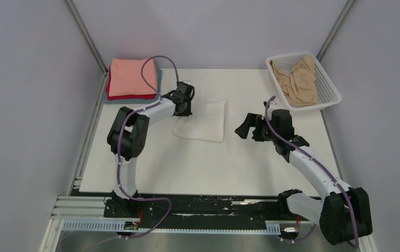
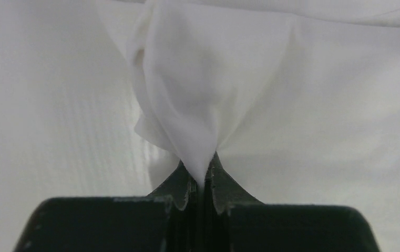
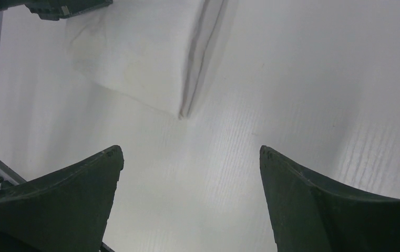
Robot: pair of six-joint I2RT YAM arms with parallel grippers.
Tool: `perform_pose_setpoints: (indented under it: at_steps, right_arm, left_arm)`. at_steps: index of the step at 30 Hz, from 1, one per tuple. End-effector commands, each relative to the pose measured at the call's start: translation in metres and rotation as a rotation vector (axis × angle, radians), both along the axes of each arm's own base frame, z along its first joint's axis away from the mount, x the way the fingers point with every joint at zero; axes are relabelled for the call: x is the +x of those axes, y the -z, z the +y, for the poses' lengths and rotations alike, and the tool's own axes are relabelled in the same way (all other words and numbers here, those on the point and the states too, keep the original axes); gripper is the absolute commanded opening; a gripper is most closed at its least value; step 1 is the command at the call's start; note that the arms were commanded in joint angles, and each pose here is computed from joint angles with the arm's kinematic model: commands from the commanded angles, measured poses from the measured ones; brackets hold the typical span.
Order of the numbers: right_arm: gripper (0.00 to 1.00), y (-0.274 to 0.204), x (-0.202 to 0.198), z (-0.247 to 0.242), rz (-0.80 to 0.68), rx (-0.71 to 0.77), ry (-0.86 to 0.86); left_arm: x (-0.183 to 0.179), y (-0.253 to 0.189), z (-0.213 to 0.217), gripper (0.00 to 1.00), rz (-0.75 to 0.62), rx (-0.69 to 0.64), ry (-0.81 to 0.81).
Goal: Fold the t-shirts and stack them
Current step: Put the neatly folded tshirt into the corner of the board with the left arm
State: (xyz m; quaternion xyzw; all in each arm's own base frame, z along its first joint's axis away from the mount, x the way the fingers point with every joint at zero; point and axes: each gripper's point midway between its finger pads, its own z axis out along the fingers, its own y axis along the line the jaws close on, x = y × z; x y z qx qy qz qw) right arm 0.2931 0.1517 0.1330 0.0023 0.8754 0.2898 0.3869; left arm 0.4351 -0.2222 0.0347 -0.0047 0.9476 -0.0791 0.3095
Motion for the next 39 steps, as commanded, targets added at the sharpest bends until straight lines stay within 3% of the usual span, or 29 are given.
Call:
perform_pose_setpoints:
  at_steps: [1,8,17,27,39]
  right_arm:
    - [1.00,-0.006,0.005,-0.016,-0.069,-0.060,0.057]
    - [1.00,-0.014,0.005,-0.022,-0.116,-0.080,0.076]
    - [1.00,-0.001,0.012,-0.028,-0.081,-0.117,0.104]
    - [1.00,0.009,0.017,-0.028,-0.042,-0.129,0.113]
    - [1.00,0.012,0.018,-0.027,-0.030,-0.127,0.112]
  left_arm:
    - [0.057,-0.038,0.051,0.00,-0.210,0.348,0.032]
    - [0.118,-0.095,0.092,0.00,-0.413,0.460,0.042]
    - [0.160,-0.180,0.149,0.00,-0.580,0.598,-0.016]
    - [0.168,-0.250,0.170,0.00,-0.682,0.655,-0.023]
    - [0.137,-0.311,0.178,0.00,-0.769,0.534,-0.038]
